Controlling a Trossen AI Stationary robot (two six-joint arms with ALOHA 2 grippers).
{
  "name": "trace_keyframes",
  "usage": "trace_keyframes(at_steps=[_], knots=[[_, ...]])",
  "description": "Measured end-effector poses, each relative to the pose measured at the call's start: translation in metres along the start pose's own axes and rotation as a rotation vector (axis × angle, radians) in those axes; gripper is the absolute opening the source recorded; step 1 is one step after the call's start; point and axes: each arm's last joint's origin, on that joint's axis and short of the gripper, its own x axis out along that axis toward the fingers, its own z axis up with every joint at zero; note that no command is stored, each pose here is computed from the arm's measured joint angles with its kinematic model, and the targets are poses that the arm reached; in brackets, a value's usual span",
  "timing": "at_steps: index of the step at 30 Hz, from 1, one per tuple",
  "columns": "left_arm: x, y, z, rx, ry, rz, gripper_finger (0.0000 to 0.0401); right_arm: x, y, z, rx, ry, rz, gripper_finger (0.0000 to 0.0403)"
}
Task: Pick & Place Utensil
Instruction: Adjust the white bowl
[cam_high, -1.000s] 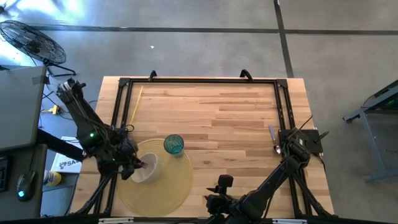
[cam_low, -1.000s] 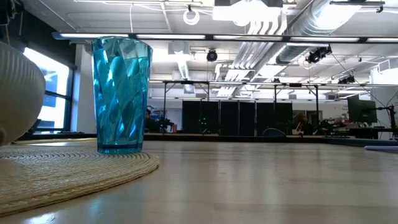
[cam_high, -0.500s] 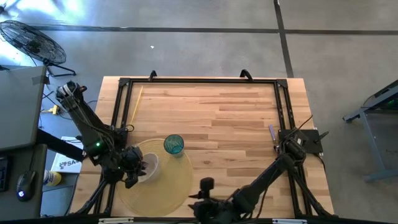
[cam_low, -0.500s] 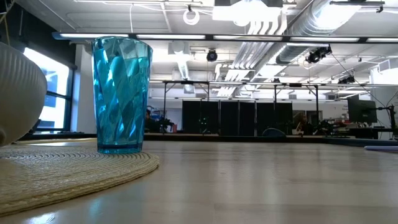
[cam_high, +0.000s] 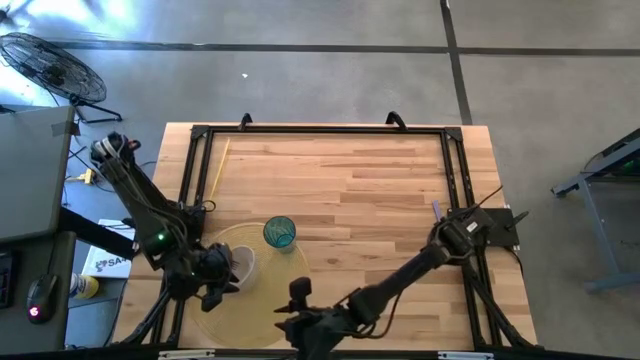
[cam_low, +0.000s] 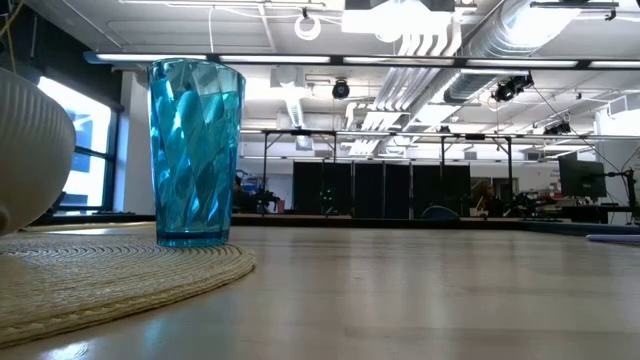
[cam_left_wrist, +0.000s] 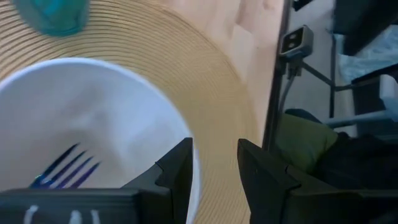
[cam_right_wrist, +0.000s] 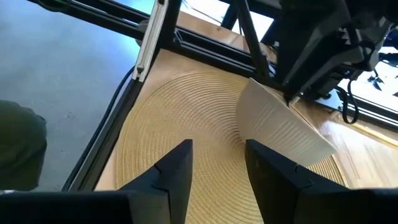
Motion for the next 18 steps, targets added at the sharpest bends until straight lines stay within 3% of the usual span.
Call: trace_keyframes(at_steps=[18], knots=[[0.027,-0.003,-0.01,0.054,0.002,0.084,0.0124,0.004,-0.006,-0.001,0.023,0.012,-0.011,0.0141]])
